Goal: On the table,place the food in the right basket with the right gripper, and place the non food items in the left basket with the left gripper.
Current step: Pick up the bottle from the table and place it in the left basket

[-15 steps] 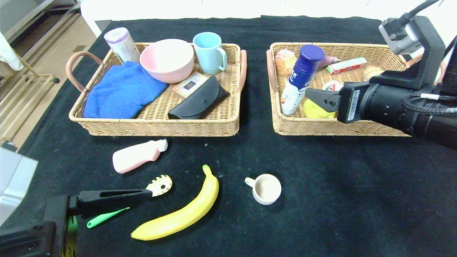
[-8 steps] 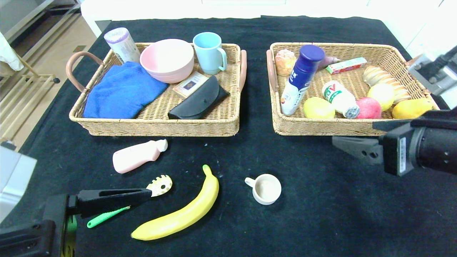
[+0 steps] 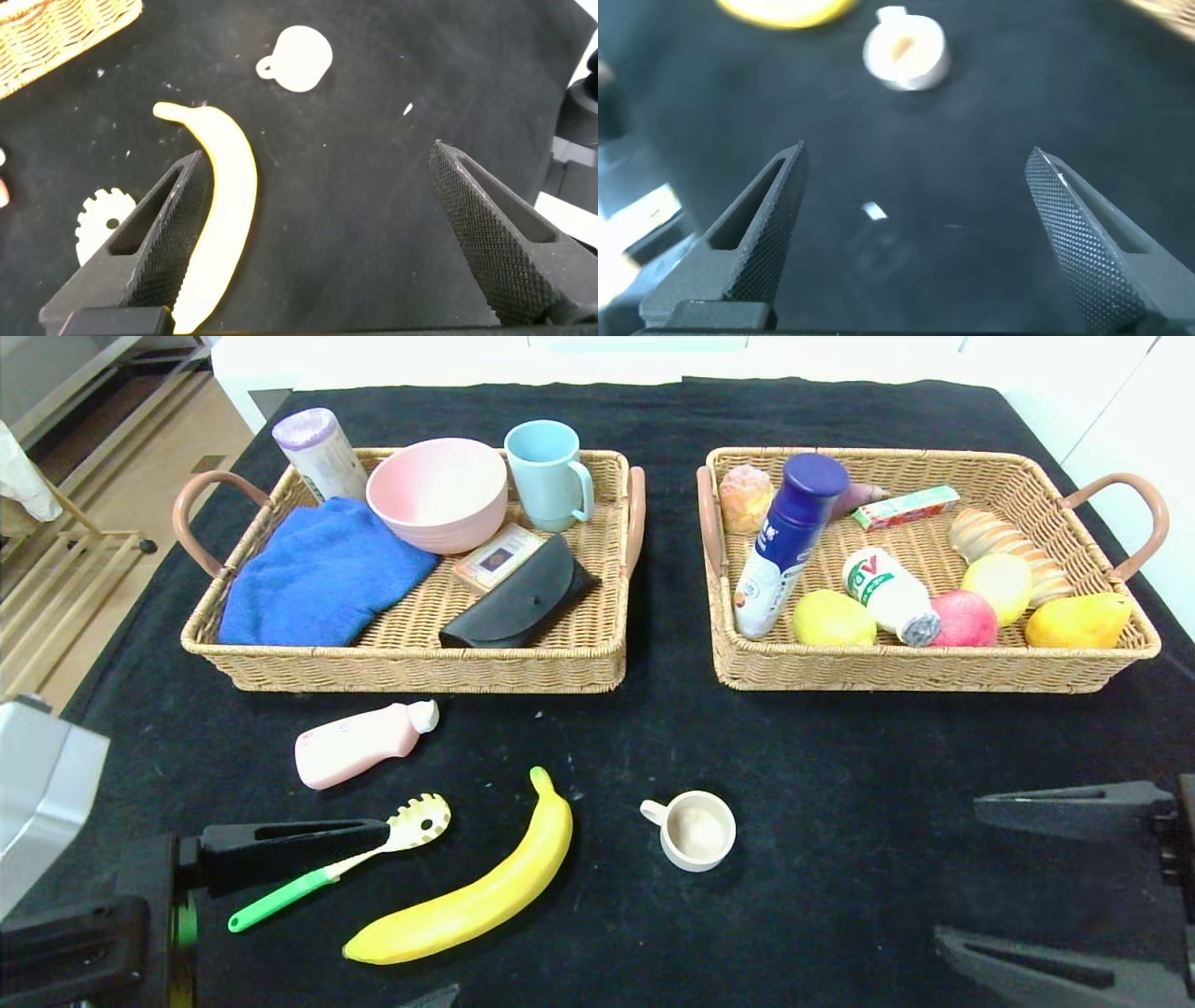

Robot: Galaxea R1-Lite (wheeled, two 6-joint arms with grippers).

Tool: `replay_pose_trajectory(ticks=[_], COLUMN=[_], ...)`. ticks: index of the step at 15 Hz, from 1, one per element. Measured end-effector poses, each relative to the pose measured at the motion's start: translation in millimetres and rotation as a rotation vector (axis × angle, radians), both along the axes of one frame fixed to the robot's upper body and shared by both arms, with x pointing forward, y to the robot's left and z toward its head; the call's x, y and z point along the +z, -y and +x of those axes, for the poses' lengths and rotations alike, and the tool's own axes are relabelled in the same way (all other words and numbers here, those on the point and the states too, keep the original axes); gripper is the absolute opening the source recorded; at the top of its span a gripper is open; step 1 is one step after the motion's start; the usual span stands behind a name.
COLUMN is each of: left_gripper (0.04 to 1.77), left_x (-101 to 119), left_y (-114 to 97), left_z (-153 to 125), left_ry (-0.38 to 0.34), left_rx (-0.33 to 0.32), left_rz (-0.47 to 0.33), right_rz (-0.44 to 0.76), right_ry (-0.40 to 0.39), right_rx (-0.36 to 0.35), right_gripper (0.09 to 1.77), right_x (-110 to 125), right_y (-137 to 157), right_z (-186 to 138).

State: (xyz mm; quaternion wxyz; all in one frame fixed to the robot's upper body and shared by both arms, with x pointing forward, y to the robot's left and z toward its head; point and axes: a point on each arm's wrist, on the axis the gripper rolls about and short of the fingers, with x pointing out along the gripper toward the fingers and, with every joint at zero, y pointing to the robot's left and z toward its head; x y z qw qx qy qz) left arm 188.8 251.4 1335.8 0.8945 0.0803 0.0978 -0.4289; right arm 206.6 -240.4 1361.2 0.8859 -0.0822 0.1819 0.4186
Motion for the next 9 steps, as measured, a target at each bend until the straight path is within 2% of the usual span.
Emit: replay_pose_trajectory(ticks=[4, 7, 9], left_gripper=[1.72, 1.72, 1.72], left_x=[1, 5, 14], left_y=[-1, -4, -5], left_z=[5, 4, 6], left_ry=[0.016, -0.058, -0.078], left_rx=[0.163, 0.206, 0.234], left_rz=[0.040, 0.114, 0.111], right_rz=[0.101, 0.107, 0.104], right_ry=[0.146, 0.156, 0.153], right_rx=[0.121, 0.142, 0.136], right_gripper=[1.70, 1.70, 1.70], right_x=[-20, -39, -44], right_y=[1, 6, 10], right_z=[-5, -10, -13])
